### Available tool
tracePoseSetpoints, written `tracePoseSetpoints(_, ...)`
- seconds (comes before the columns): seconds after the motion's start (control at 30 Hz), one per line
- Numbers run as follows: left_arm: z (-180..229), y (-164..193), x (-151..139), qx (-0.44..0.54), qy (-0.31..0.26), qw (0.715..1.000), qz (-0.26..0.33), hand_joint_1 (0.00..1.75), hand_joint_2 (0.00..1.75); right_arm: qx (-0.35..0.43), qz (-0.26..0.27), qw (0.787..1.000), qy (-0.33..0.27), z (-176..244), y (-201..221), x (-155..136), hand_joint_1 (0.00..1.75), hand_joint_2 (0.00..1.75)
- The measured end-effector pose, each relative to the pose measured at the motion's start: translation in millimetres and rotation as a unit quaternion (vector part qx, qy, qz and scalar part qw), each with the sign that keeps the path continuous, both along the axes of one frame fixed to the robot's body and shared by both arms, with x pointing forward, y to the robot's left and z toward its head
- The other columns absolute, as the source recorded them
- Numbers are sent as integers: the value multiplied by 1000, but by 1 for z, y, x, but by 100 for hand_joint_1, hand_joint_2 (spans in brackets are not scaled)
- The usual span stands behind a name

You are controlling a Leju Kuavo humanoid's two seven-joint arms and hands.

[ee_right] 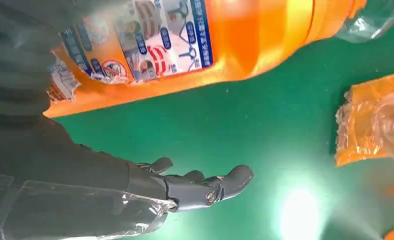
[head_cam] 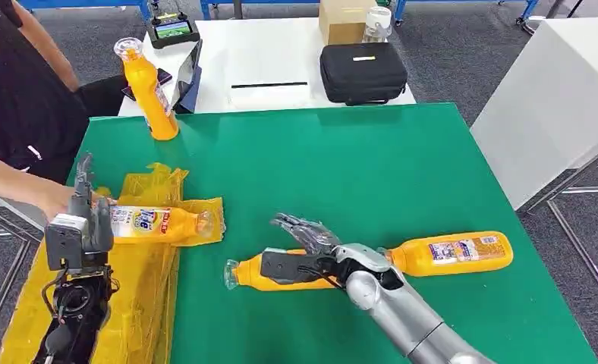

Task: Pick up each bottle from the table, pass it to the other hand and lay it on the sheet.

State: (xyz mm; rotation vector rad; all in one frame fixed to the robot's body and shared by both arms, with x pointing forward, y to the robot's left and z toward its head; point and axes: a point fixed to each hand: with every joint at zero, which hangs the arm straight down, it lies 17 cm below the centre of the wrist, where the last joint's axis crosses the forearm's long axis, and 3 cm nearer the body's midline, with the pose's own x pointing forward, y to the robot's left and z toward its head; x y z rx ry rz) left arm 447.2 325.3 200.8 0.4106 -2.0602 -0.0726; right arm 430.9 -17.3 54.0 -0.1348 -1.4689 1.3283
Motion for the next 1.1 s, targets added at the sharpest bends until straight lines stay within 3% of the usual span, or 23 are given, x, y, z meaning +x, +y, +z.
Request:
tracePoseSetpoints(0.73,1,21,-15,-18,-3,999,31,0,0,33,18,998,-40,38,-4,-32,0,175)
tracePoseSetpoints(1.1,-1,28,-19,-24,-1,999,34,0,0,-81,0,996,-30,-14,-44,-49,0,175)
